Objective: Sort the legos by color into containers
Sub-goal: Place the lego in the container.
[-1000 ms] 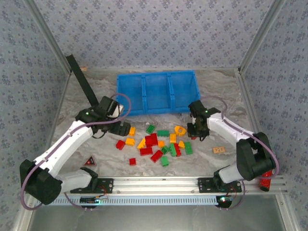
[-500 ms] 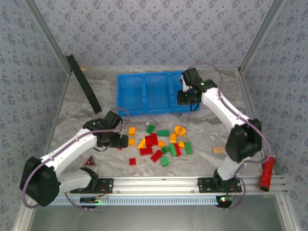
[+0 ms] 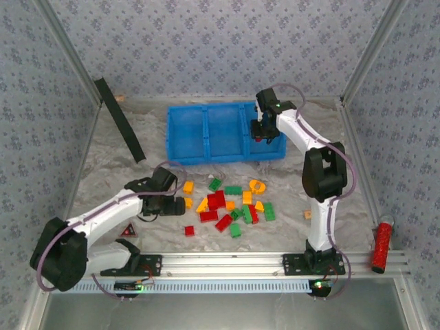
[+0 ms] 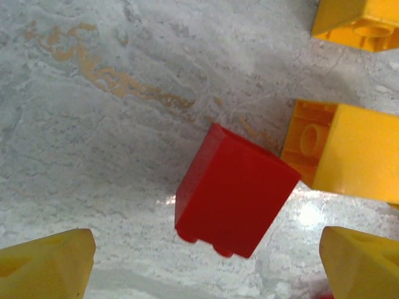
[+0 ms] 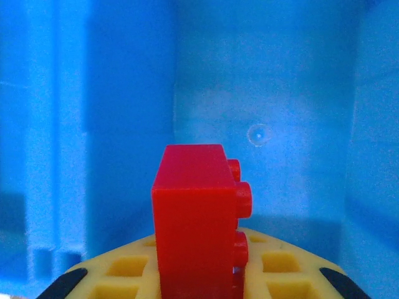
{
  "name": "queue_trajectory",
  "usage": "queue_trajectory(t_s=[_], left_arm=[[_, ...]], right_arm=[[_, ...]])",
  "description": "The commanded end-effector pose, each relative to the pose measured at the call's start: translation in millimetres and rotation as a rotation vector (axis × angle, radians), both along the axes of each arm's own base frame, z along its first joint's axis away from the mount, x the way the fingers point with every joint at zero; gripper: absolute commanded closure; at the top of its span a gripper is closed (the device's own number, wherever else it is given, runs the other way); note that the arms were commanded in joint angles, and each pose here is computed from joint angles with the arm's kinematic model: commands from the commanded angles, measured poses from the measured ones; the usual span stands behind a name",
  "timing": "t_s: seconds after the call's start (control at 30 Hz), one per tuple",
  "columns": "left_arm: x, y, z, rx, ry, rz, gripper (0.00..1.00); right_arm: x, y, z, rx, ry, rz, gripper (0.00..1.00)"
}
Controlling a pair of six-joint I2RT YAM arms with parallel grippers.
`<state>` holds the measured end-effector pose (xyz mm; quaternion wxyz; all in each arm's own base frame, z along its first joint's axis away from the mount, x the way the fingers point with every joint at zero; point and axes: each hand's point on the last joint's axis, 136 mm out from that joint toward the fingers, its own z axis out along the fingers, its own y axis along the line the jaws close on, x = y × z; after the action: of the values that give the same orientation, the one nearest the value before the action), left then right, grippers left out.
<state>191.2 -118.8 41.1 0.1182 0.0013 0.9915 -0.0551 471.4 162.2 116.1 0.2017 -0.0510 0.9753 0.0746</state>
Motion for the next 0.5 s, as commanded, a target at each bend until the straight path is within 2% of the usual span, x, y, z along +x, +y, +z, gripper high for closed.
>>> queue_trajectory(t_s=[0.0,0.27,0.47], left_arm=[[14,-8,4,0.003,-0.031,-0.016,0.08],[19,-5,-10,0.080,0.002,-0.047,0.16],[23,-7,-14,0.090,0.003,-0.063,0.31]], right_arm=[[4,0,-8,0.012,0.025,0.016,0.82],[6,2,-15,0.026,0.036,0.031,0.76],[4,4,-13,0.036,0.043,0.046,0.69]])
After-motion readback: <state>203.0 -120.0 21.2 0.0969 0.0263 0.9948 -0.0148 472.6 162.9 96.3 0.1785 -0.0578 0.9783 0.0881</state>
